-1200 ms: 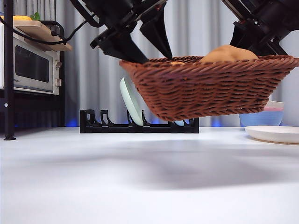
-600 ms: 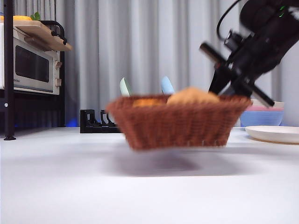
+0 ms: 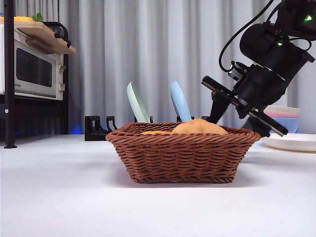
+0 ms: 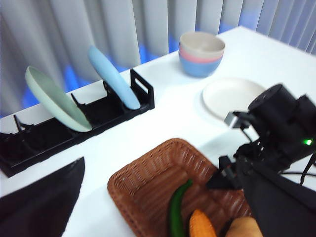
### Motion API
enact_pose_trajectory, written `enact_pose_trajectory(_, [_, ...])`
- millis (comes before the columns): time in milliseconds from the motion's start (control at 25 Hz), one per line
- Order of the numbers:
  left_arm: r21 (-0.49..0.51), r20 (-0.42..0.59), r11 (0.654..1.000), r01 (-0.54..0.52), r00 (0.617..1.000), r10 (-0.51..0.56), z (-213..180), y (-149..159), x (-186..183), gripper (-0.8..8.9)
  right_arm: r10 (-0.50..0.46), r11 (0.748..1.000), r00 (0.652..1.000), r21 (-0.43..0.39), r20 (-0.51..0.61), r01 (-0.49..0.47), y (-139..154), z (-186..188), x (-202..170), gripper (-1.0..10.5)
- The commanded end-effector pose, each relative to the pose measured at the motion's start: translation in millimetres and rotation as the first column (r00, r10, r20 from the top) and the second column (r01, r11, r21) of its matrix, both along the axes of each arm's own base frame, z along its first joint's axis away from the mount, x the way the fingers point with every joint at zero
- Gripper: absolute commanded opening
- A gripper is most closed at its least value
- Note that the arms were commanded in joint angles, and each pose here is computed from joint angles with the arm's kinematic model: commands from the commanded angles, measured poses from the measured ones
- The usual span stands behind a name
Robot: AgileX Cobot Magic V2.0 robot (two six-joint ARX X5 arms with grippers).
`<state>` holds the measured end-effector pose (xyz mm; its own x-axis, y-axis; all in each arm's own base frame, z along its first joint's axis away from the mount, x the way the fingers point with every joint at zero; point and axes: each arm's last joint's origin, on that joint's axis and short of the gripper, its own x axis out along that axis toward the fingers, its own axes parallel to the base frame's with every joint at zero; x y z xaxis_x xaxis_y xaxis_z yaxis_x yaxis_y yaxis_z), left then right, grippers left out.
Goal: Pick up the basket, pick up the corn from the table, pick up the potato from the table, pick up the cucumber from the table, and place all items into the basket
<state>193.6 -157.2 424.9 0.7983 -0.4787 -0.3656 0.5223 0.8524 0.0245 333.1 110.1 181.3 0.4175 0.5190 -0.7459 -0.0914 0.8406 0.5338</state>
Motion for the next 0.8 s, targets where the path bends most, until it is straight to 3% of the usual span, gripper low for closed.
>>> enact_pose_trajectory(40, [0.066,0.012,0.997,-0.033,0.999,0.032,-2.8,1.8,0.7,5.51,0.016,1.000,0.998,-0.011,0.061,-0.015,-5.3,14.9,-2.0,5.4])
enact_pose_trajectory(80, [0.111,0.018,0.992,-0.061,0.998,0.060,-4.1,4.1,-0.1,4.88,0.026,1.000,0.995,-0.012,0.100,-0.025,-7.9,25.7,-4.8,5.3])
enact_pose_trajectory(160, [0.225,0.014,0.970,-0.089,0.996,0.089,-9.1,8.5,-2.7,2.40,0.071,0.997,0.977,-0.036,0.203,-0.065,-13.8,53.7,-15.9,5.2])
enact_pose_trajectory(240, [0.325,-0.005,0.940,-0.106,0.993,0.114,-14.5,13.7,-4.9,-0.28,0.114,0.993,0.946,-0.061,0.305,-0.100,-18.1,82.9,-32.1,3.1])
enact_pose_trajectory(320, [0.363,-0.038,0.924,-0.117,0.989,0.140,-17.4,21.2,-6.6,-0.08,0.168,0.985,0.891,-0.104,0.421,-0.137,-24.0,114.0,-53.8,0.1])
enact_pose_trajectory(360, [0.370,-0.047,0.921,-0.117,0.988,0.144,-17.5,24.0,-8.1,-0.08,0.195,0.980,0.860,-0.132,0.471,-0.150,-26.9,126.9,-64.8,-0.1])
enact_pose_trajectory(480, [0.348,-0.064,0.934,-0.084,0.992,0.113,-15.9,33.7,-16.0,-0.09,0.213,0.967,0.797,-0.239,0.565,-0.088,-37.5,155.1,-95.4,-0.1])
enact_pose_trajectory(800, [0.294,-0.020,0.948,-0.122,0.991,0.133,-56.0,64.2,-46.2,-0.08,0.196,0.950,0.743,-0.311,0.640,0.016,-55.3,154.5,-149.2,-0.1])
